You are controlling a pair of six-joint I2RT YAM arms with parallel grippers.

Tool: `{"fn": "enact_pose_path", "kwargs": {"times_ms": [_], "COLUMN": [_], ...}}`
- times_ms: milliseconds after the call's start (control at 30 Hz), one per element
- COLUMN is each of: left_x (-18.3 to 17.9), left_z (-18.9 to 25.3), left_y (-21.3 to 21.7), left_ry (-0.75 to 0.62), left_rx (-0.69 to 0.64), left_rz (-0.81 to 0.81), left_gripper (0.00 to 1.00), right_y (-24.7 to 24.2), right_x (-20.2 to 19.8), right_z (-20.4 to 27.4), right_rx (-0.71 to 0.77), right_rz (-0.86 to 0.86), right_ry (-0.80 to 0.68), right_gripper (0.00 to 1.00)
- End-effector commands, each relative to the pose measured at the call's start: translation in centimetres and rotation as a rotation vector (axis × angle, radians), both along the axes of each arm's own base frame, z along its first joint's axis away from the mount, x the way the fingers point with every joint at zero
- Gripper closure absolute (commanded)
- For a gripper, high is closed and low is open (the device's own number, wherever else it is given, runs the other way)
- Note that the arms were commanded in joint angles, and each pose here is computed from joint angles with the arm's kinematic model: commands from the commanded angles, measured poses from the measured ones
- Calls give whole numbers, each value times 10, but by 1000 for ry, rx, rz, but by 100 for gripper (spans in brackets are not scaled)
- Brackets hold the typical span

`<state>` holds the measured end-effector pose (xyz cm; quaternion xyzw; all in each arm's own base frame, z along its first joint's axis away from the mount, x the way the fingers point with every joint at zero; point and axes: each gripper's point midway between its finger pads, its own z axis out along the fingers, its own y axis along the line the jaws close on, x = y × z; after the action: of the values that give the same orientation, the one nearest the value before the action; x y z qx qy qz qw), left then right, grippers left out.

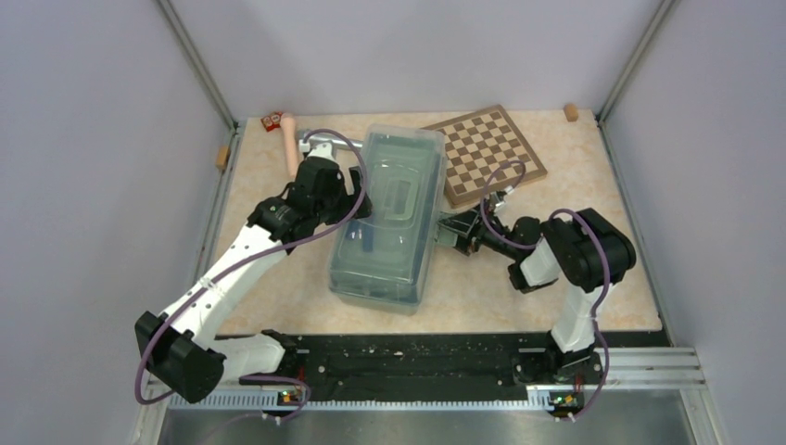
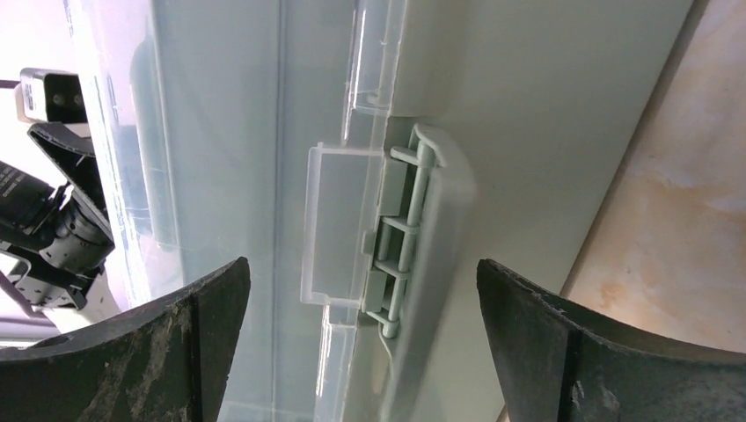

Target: Pack the tool kit

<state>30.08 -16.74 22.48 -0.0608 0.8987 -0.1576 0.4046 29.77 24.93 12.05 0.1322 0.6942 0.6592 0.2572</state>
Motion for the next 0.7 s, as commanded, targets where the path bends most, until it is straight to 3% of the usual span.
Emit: {"fn": "enact_pose_path", "kwargs": {"times_ms": [0, 300, 467, 667], "left_x": [6, 7, 7, 7], "left_z": [9, 11, 11, 10], "left_y": [-9, -13, -13, -11], "left_ry": [-35, -40, -43, -43], "left_rx": [-40, -45, -42, -30], "left_rz": [-1, -5, -4, 5], "left_gripper": [7, 8, 8, 8], "right_y": [10, 13, 12, 9], "right_x": [-6, -18, -24, -27], "right_z": [59, 100, 104, 104], "right_rx": [90, 132, 137, 137], "right_rz": [52, 96, 112, 108], "right_ry": [-288, -402, -410, -382], "right_gripper": [2, 14, 23, 26]}}
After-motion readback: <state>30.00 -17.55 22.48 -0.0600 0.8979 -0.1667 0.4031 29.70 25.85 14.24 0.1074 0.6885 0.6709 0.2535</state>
